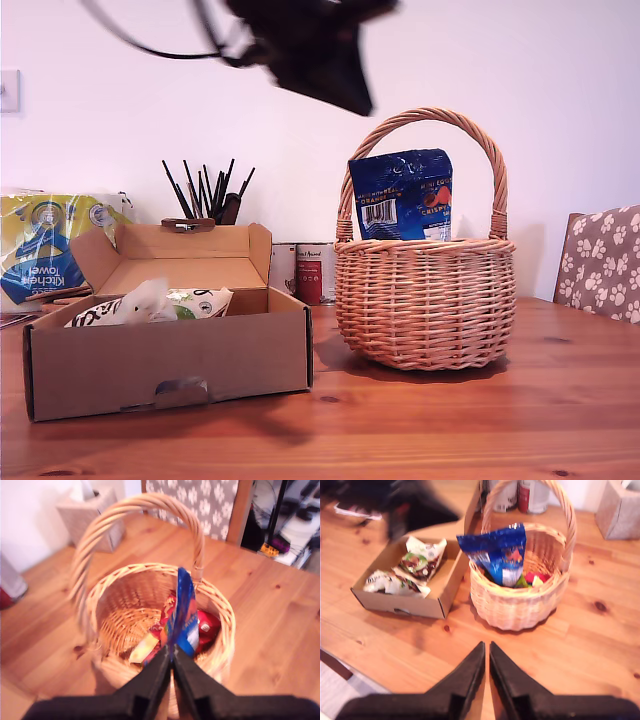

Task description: Move the bags of Easter eggs from the cardboard box on the left into the woven basket on the right side.

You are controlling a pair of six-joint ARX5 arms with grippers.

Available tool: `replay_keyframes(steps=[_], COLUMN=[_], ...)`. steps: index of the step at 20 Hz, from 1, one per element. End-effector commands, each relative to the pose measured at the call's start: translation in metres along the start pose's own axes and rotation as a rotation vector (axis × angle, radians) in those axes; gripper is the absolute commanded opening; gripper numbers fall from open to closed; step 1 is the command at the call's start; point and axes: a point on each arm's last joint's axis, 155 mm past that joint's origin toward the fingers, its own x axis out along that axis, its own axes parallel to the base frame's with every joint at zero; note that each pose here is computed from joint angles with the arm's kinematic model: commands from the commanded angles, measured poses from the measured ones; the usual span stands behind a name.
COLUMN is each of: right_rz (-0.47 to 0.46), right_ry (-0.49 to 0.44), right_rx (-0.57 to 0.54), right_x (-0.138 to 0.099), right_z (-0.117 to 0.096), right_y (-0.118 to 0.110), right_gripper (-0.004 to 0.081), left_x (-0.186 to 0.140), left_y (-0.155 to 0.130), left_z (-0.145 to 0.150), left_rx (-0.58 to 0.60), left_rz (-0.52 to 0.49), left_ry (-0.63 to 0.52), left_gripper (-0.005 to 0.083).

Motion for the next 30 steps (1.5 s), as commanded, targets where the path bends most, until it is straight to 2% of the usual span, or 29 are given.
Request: replay_keyframes(steps=[1, 6, 8, 12, 14, 15, 16, 17, 18, 19, 21, 26, 30], right_rz=[0.002, 0.004, 0.027, 0.203, 0.251, 0.258, 0.265, 0.267, 0.266, 0.267, 0.268, 0.267, 0.267], right_ry=[-0.028, -0.039, -0.037, -0.034, -0.049, -0.047, -0.042, -0.035, -0.027, -0.022, -0.015, -0.013, -0.016], right_rx=[-0.01, -0.016, -0.017, -0.031, -0.029, -0.03, -0.034, -0.037, -0.038, -0.04, -0.041, -0.053, -0.074], right_x=[-0.002, -0.002, -0.002, -0.003, -0.002, -0.001, 0.001, 0.003, 0.005, 0.006, 0.007, 0.008, 0.008], right_z=[0.007, 0.01, 0.01, 0.011, 0.017, 0.018, 0.018, 0.017, 0.016, 0.015, 0.015, 0.014, 0.014], right_y=[0.0, 0.001, 0.005, 0.038, 0.048, 0.05, 0.051, 0.052, 0.052, 0.053, 0.053, 0.053, 0.053], right_gripper=[-0.0013, -0.0013, -0.0013, -0.0013, -0.0013, -0.0013, -0.0013, -0.0013, -0.0013, -0.0013, -0.0013, -0.0013, -0.0013], left_x=[-0.006, -0.05, -0.068, -0.096, -0.098, -0.097, -0.096, -0.095, -0.094, -0.092, -0.089, -0.074, -0.061], left_y=[0.008, 0.044, 0.054, 0.066, 0.065, 0.063, 0.062, 0.061, 0.06, 0.06, 0.06, 0.067, 0.073], left_z=[-0.019, -0.069, -0.088, -0.106, -0.116, -0.124, -0.131, -0.135, -0.138, -0.141, -0.144, -0.158, -0.186], left_rx=[-0.014, -0.054, -0.066, -0.006, -0.006, 0.014, 0.032, 0.043, 0.07, 0.11, 0.182, 0.252, 0.299], left_rz=[0.016, 0.097, 0.109, 0.117, 0.1, 0.091, 0.081, 0.074, 0.069, 0.061, 0.047, 0.001, -0.035], left_ry=[-0.01, -0.081, -0.076, -0.012, 0.024, 0.056, 0.083, 0.098, 0.112, 0.132, 0.167, 0.305, 0.448], left_gripper=[-0.0021, -0.0021, -0.0022, -0.0021, -0.0019, 0.0, 0.0057, 0.0207, 0.0407, 0.0508, 0.0497, 0.0497, 0.0497])
